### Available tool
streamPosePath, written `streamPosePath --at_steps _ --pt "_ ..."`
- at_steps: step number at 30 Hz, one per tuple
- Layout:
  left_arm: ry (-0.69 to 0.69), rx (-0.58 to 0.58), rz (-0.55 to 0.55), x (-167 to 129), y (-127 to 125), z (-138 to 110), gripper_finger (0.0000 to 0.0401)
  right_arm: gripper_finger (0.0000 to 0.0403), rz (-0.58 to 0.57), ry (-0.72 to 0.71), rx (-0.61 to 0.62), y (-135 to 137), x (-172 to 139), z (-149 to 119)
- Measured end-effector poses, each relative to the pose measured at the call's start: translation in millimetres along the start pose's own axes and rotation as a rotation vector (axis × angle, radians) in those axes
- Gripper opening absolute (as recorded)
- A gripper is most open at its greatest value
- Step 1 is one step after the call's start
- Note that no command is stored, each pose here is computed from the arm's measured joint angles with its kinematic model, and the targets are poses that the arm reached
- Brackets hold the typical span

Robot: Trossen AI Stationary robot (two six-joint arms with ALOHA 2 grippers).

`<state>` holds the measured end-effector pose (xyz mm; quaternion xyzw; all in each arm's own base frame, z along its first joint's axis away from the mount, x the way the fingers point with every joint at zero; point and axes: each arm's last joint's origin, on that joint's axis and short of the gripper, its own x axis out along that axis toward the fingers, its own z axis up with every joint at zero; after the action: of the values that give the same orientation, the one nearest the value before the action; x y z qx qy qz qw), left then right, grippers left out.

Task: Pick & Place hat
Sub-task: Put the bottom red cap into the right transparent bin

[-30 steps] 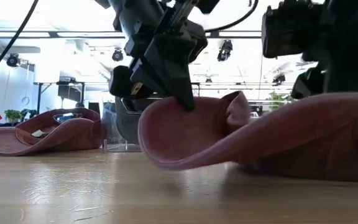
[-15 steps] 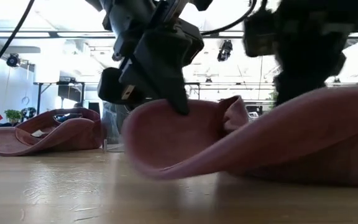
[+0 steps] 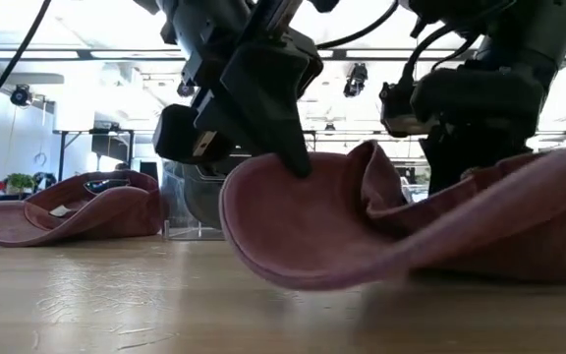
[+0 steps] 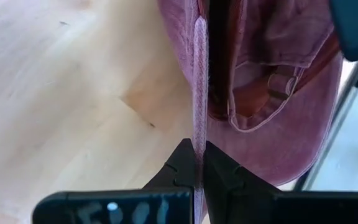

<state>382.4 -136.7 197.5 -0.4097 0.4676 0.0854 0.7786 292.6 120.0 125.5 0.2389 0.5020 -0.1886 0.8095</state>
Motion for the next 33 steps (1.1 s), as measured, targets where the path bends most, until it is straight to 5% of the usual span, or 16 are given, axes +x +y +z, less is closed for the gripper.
streamPosePath --at_steps 9,22,28,33 --pt "0.012 -0.015 0.022 2 5 -4 0.0009 0.0135 -0.081 -0.032 -0.019 -9 -15 1" --pt "-0.005 -0.01 0.002 2 4 0 0.001 0.0145 0.176 -0.064 -0.123 13 -70 -11" --pt "-0.03 -0.018 -0.025 1 4 7 0.001 0.0136 0.168 0.039 -0.118 22 -40 -26" --pt "-0.05 -0.024 -0.049 1 4 13 0.001 0.0129 0.292 0.148 -0.122 38 -17 -39"
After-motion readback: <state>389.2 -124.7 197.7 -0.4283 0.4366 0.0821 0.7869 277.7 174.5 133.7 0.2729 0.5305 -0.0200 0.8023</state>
